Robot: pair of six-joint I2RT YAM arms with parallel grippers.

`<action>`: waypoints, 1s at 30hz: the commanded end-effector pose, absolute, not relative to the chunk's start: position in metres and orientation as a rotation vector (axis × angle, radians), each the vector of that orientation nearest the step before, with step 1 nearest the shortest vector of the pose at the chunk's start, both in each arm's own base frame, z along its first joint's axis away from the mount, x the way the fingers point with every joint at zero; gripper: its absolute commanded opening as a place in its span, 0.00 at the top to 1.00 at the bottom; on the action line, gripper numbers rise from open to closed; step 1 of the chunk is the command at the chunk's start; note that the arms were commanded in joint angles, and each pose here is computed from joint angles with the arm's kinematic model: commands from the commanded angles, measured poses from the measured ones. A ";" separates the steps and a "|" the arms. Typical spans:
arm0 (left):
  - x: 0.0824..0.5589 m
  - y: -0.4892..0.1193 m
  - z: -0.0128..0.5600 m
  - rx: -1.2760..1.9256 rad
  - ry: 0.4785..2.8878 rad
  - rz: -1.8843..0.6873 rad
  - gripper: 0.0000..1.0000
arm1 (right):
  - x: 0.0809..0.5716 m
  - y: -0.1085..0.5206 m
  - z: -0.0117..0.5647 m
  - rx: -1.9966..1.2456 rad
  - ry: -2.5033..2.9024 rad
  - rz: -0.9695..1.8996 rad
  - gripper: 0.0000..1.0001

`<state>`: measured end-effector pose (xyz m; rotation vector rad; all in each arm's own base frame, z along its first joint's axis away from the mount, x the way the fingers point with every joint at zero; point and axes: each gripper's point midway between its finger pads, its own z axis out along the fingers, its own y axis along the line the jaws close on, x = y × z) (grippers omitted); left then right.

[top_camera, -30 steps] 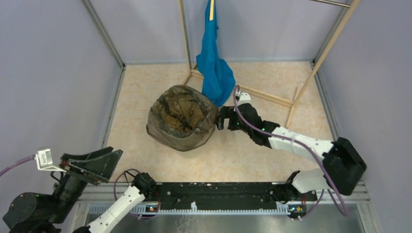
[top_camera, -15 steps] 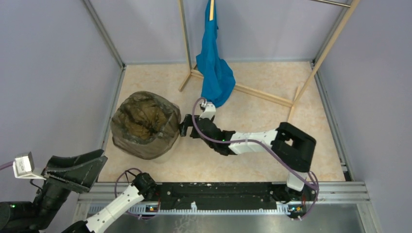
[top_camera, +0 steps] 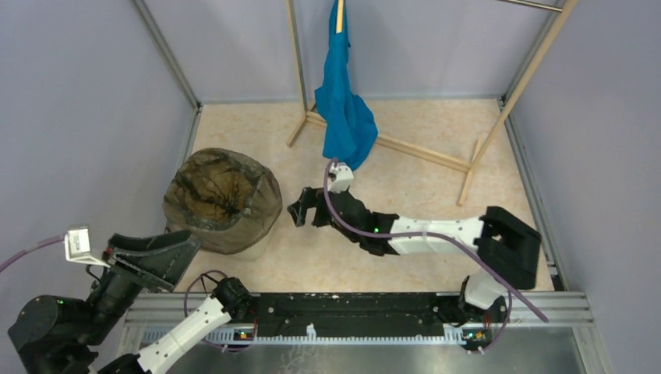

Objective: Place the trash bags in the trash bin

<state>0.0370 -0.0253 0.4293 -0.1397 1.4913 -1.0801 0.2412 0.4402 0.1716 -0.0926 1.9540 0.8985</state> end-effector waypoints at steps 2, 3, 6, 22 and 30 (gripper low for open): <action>0.057 -0.052 0.437 -0.080 1.479 -1.086 0.01 | 0.160 0.440 0.171 -0.420 1.963 1.002 0.01; 0.060 -0.057 0.437 -0.075 1.482 -1.088 0.01 | 0.152 0.444 0.169 -0.442 1.957 1.003 0.01; 0.069 -0.067 0.435 -0.064 1.497 -1.086 0.01 | 0.140 0.463 0.166 -0.433 1.958 1.064 0.01; 0.075 -0.066 0.450 -0.077 1.512 -1.050 0.01 | 0.163 0.587 0.160 -0.174 1.780 1.104 0.01; 0.077 -0.076 0.446 -0.075 1.541 -1.082 0.01 | 0.257 0.624 0.140 -0.198 1.774 0.973 0.04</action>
